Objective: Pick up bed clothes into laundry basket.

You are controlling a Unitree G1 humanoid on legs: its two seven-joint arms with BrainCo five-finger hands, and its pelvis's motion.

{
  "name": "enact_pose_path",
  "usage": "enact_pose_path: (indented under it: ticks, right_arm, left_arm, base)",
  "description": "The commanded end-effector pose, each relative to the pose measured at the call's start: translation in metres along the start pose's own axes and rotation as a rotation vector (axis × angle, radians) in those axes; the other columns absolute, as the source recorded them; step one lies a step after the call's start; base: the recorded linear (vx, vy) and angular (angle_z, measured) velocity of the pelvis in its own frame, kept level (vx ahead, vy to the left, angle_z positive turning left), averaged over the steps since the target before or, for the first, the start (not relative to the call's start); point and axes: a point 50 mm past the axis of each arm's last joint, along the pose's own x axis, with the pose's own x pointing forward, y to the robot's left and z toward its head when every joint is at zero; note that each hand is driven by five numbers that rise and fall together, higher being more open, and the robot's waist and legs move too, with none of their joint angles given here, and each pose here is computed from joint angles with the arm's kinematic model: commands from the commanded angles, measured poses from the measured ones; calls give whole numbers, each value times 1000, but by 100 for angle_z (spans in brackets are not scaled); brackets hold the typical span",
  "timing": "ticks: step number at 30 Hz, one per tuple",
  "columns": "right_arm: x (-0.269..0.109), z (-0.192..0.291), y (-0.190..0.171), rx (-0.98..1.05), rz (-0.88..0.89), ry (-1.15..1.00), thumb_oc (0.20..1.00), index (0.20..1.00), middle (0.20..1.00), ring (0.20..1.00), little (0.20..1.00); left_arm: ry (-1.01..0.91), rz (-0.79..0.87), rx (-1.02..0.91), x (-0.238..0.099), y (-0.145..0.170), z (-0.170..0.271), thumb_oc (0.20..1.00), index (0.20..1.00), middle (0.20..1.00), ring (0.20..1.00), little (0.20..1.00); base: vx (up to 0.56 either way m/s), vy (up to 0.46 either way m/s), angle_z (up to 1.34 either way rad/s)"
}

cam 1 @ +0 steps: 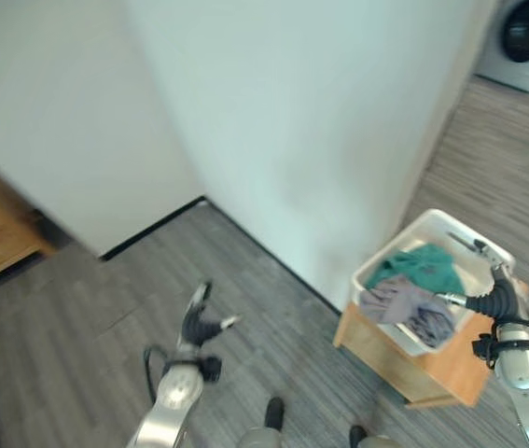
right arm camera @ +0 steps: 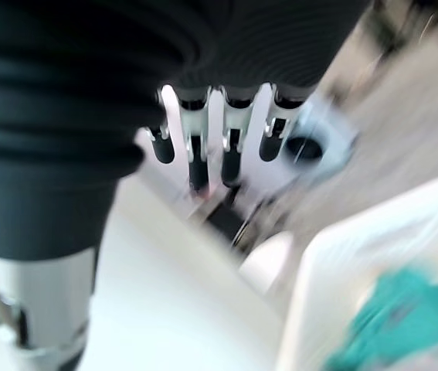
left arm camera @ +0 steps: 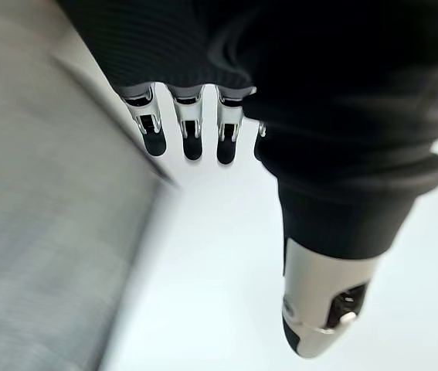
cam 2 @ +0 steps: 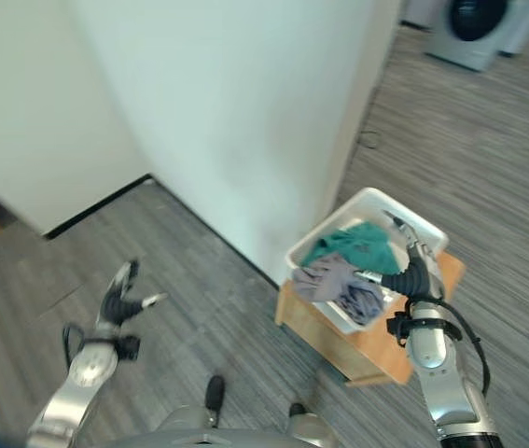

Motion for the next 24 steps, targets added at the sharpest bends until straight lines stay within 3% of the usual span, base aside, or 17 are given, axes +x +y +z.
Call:
enact_pose_path:
  ticks: [1,5,9,15,20,24]
  right_arm:
    - [16,30,-1,127,6,-165,1000,1000,1000,1000,1000]
    - [22,38,-2,167,-29,-188,1000,1000,1000,1000,1000]
    - [29,47,-4,187,-72,-214,1000,1000,1000,1000,1000]
    - [35,40,16,258,13,-138,1000,1000,1000,1000,1000]
    - [39,46,37,404,67,-119,1000,1000,1000,1000,1000]
    - [40,47,37,405,66,-122,1000,1000,1000,1000,1000]
  left_arm:
    - [-213,40,-151,13,12,43,1000,1000,1000,1000,1000]
    - [-238,26,-225,19,6,53,1000,1000,1000,1000,1000]
    - [-302,9,-211,24,8,71,1000,1000,1000,1000,1000]
    - [-396,-7,-178,25,13,96,1000,1000,1000,1000,1000]
    - [-455,16,-153,34,16,113,1000,1000,1000,1000,1000]
    - [-458,19,-154,34,17,114,1000,1000,1000,1000,1000]
  base:
    - [-152,22,78]
    - [-280,69,108]
    - [-205,-45,289]
    - [93,134,253]
    - [258,194,155]
    - [10,21,178]
